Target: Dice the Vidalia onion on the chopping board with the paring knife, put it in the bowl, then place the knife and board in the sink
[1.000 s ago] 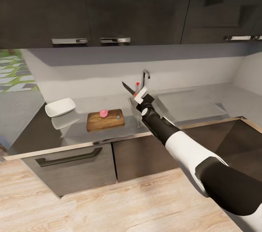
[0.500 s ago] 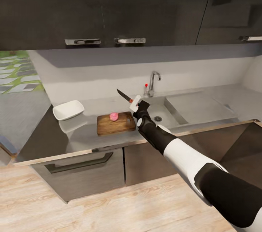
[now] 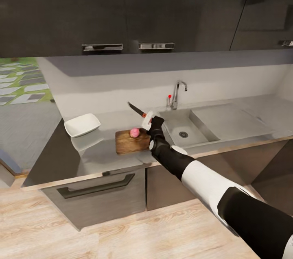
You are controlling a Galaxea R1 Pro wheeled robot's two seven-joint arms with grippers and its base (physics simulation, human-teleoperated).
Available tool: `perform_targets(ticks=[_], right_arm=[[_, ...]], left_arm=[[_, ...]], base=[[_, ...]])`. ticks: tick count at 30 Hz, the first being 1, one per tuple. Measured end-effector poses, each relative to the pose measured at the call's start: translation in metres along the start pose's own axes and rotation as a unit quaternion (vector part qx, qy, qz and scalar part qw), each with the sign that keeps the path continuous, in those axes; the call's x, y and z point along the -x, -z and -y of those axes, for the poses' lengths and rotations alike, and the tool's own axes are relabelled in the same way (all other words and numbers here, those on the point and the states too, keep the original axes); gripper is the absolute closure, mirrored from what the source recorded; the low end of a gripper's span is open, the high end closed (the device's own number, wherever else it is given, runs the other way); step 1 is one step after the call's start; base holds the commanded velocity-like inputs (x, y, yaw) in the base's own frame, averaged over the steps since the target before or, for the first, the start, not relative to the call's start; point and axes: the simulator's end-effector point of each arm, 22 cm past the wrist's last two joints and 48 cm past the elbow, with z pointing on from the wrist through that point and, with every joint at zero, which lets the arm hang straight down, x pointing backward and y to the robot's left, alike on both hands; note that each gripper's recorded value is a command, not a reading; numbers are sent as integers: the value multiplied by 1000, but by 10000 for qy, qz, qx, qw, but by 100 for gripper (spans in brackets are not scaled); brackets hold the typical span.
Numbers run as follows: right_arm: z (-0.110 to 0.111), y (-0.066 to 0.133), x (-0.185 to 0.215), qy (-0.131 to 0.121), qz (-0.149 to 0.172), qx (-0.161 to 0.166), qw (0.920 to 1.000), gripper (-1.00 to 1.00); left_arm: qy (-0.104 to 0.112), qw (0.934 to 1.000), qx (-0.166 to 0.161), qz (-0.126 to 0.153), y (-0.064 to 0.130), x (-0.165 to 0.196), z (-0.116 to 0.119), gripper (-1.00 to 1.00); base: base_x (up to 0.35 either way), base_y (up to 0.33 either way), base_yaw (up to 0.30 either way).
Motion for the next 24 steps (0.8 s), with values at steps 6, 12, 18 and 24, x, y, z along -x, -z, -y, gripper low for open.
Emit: perform_targets(ticks=[6, 12, 18, 24], right_arm=[[-17, 8, -7, 98, -72, 35, 9999, 100], [-40, 18, -20, 83, -169, 79, 9998, 100], [-48, 25, -27, 92, -218, -7, 9997, 100], [-49, 25, -27, 92, -224, -13, 9997, 100]], left_arm=[[0, 10000, 3, 0, 0, 0, 0, -100], [-1, 10000, 1, -7, 0, 0, 0, -100], [-2, 10000, 1, -8, 0, -1, 0, -100], [0, 10000, 3, -8, 0, -1, 0, -100]], base=[[1, 2, 0], [0, 0, 0], [0, 0, 0], [0, 0, 0]])
